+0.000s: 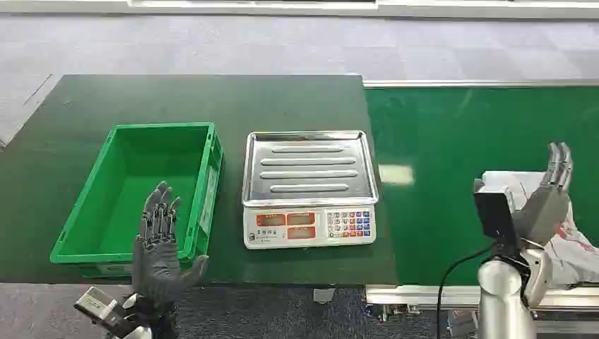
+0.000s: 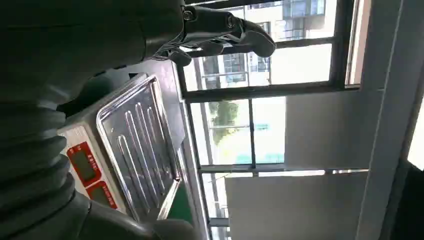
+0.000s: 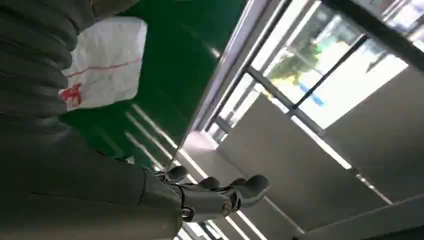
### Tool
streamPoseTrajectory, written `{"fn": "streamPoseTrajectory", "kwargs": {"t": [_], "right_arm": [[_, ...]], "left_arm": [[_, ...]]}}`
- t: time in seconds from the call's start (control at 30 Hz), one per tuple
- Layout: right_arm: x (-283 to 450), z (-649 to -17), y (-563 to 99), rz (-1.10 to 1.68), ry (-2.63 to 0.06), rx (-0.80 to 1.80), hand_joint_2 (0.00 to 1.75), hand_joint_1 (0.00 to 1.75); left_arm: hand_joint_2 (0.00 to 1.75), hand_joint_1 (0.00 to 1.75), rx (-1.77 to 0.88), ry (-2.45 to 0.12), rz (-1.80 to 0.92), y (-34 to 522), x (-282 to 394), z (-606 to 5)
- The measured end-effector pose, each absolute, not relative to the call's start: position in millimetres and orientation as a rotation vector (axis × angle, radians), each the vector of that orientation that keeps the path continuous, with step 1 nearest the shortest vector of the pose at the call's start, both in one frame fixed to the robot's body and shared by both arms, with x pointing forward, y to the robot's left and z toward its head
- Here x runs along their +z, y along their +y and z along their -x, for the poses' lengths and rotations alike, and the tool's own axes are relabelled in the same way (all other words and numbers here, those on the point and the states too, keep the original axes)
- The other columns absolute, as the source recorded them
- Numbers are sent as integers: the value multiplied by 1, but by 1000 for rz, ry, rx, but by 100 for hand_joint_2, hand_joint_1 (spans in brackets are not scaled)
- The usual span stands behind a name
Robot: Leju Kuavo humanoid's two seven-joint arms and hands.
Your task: Moved the parcel from conveyor to table for the left to box.
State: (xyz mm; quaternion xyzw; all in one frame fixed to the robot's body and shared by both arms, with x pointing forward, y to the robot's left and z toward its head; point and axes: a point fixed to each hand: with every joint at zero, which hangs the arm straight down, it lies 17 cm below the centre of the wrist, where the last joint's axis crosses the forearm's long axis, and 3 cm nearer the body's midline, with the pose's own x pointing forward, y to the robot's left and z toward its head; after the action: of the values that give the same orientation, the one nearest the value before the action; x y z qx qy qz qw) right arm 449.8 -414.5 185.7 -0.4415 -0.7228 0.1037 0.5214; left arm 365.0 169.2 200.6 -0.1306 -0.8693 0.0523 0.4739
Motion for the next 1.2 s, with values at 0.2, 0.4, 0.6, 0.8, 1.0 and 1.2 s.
{"fn": "streamPoseTrajectory", "kwargs": {"t": [0.2,0.4,0.6,0.8,1.0,1.2], "right_arm": [[107,-447,-588,1254,-1199,221,175,0],[-16,-380,-641,1074,-726,222,175,0],[-69,-338,-643,947,-528,219,175,0],[-102,-311,-630,811,-401,295,175,0],[-105,-309,-629,784,-386,304,175,0],[-108,-313,-622,748,-413,315,175,175]], "left_arm": [[175,0,140,-2115,322,171,198,-366],[175,0,134,-2097,332,168,194,-367],[175,0,125,-2085,343,164,190,-368],[175,0,111,-2080,358,159,189,-373],[175,0,107,-2074,362,157,187,-377],[175,0,106,-2072,363,156,186,-377]]}}
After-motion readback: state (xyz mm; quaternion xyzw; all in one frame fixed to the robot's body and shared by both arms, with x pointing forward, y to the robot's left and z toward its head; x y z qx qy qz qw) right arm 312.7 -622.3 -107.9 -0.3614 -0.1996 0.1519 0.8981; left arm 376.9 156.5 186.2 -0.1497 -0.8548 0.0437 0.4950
